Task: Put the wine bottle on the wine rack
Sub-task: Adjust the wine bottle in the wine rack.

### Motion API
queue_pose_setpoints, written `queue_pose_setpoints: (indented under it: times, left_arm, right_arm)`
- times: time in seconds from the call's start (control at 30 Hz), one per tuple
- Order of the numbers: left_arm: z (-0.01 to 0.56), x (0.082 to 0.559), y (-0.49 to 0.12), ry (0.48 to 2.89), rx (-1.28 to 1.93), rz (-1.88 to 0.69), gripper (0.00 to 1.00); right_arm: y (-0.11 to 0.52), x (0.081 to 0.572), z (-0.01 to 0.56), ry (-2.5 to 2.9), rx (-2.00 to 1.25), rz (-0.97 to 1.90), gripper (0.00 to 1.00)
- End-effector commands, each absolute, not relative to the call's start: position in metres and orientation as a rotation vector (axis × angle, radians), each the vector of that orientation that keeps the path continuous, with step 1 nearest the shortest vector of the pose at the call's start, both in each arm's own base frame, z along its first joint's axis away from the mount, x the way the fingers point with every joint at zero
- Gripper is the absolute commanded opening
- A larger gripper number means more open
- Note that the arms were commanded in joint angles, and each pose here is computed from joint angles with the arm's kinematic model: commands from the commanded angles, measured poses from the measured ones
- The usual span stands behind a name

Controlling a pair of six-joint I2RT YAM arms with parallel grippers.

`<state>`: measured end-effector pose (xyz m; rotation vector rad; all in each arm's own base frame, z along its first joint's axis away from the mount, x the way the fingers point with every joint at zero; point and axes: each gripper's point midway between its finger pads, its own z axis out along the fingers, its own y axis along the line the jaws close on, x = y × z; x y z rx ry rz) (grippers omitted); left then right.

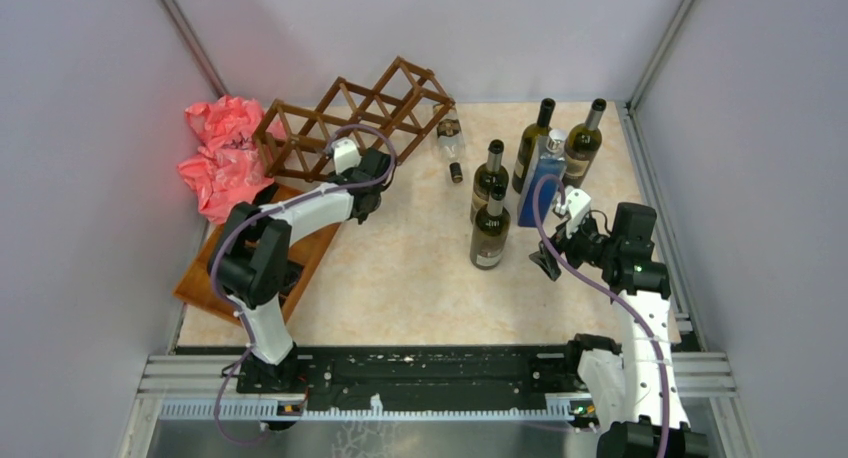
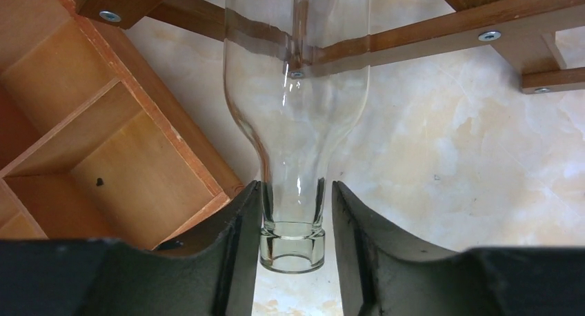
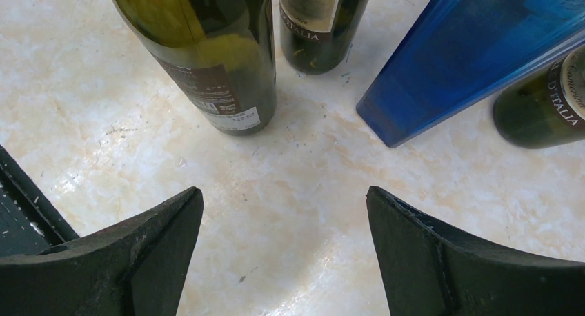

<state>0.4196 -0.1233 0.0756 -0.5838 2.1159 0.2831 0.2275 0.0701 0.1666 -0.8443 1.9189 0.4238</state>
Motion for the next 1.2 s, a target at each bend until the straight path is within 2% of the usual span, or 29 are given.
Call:
queue_pose_setpoints:
  times: [0.0, 0.07, 0.17, 0.3, 0.33, 0.43, 0.63, 0.83, 1.17]
  left_arm:
    - [0.096, 0.419, -0.130, 2.104, -0.601, 0.168, 0.52]
    - [0.098, 0.412, -0.134, 2.124, -0.592, 0.112, 0.63]
    - [0.103, 0.401, -0.141, 2.147, -0.569, 0.025, 0.72]
    - [0.111, 0.384, -0.149, 2.177, -0.516, -0.085, 0.76]
    - [0.113, 0.379, -0.151, 2.186, -0.489, -0.116, 0.79]
    - [0.122, 0.361, -0.166, 2.216, -0.338, -0.248, 0.82]
    - [0.170, 0.320, -0.196, 2.082, 0.022, -0.579, 0.98]
    - [0.219, 0.277, -0.224, 1.834, 0.237, -0.895, 0.98]
    - [0.243, 0.207, -0.253, 1.647, 0.351, -1.378, 0.99]
  right_arm:
    - [0.073, 0.232, 0.173, 1.868, -0.879, 0.410, 0.87]
    - [0.073, 0.231, 0.173, 1.868, -0.879, 0.411, 0.87]
    - [0.074, 0.231, 0.174, 1.865, -0.880, 0.411, 0.87]
    - [0.073, 0.231, 0.174, 1.863, -0.882, 0.407, 0.87]
    - [0.073, 0.231, 0.174, 1.864, -0.881, 0.408, 0.87]
    - [0.073, 0.231, 0.174, 1.863, -0.881, 0.406, 0.87]
    - [0.074, 0.230, 0.175, 1.847, -0.891, 0.403, 0.87]
    - [0.077, 0.227, 0.176, 1.818, -0.911, 0.406, 0.87]
    - [0.082, 0.222, 0.174, 1.778, -0.946, 0.421, 0.87]
